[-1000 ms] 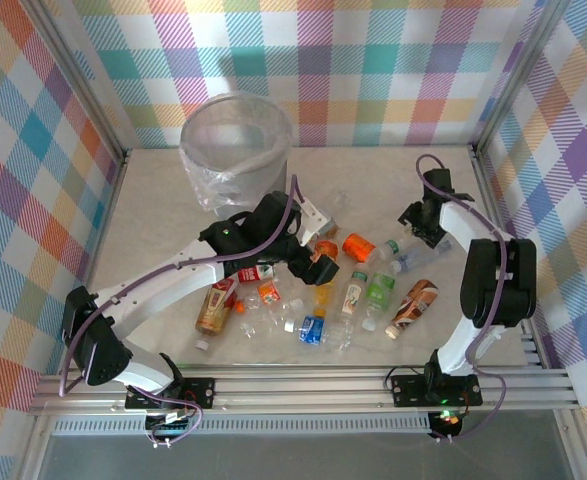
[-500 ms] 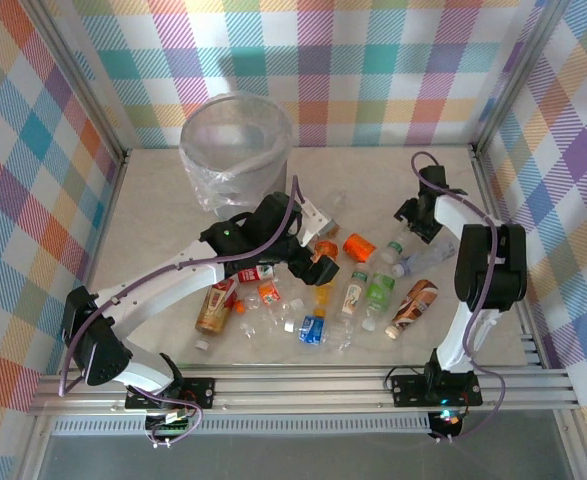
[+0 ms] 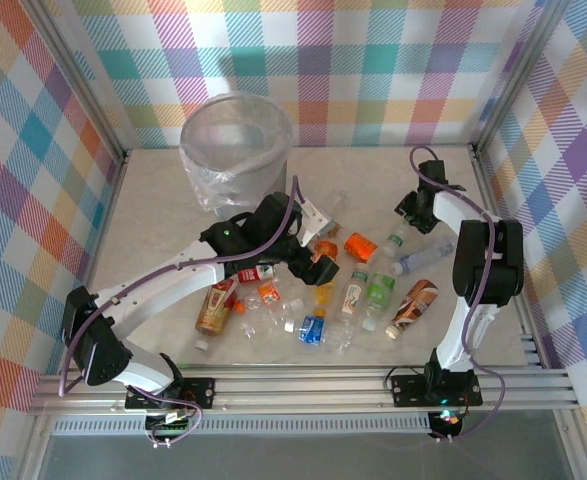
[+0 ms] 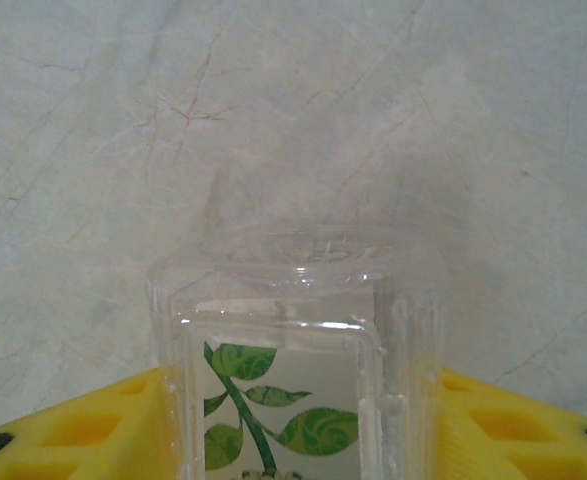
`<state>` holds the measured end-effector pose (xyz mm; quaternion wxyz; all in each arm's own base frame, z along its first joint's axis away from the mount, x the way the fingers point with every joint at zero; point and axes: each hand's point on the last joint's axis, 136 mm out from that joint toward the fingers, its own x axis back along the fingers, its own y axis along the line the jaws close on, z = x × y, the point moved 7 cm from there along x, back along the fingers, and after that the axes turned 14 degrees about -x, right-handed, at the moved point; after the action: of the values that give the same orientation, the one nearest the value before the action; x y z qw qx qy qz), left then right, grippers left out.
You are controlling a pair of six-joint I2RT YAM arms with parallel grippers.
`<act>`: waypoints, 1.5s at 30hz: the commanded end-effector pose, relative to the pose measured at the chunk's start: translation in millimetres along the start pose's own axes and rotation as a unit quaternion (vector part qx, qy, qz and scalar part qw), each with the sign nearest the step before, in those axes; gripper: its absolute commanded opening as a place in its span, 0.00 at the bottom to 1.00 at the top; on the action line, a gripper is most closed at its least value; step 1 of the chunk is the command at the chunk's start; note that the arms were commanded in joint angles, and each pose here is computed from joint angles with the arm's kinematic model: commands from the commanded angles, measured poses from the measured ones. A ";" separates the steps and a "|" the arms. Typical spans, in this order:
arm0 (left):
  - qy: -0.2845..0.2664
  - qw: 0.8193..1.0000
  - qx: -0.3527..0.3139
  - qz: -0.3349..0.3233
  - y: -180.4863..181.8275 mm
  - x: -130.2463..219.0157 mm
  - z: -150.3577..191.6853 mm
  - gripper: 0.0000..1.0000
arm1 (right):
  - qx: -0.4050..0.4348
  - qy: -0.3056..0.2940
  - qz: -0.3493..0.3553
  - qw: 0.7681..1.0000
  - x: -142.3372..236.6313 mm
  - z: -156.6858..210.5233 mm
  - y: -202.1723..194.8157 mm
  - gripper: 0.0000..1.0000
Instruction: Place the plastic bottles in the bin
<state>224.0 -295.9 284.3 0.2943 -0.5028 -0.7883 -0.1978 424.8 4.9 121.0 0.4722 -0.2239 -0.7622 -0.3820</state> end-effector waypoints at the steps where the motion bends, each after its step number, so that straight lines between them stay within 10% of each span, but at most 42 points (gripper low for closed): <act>1: -0.008 1.000 -0.011 -0.006 -4.4 8.5 -4.3 1.00 | 0.020 -0.028 -0.055 0.998 23.2 -9.3 20.5 0.54; 12: -0.018 0.995 0.103 0.000 -2.6 11.0 -24.8 1.00 | 0.074 -0.075 -0.160 0.981 100.9 -3.7 47.0 0.52; 26: -0.131 0.971 0.199 0.017 4.4 -21.6 -37.0 1.00 | 0.155 -0.009 -0.337 0.929 212.2 96.2 69.6 0.52; 45: -0.218 0.936 0.269 0.061 19.7 -19.3 -42.9 0.90 | 0.170 0.059 -0.420 0.889 249.3 150.7 63.1 0.52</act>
<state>256.2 -329.5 288.7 0.2784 -0.4667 -0.8306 0.1213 279.5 153.7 313.1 0.3587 0.1889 -0.8182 -0.4077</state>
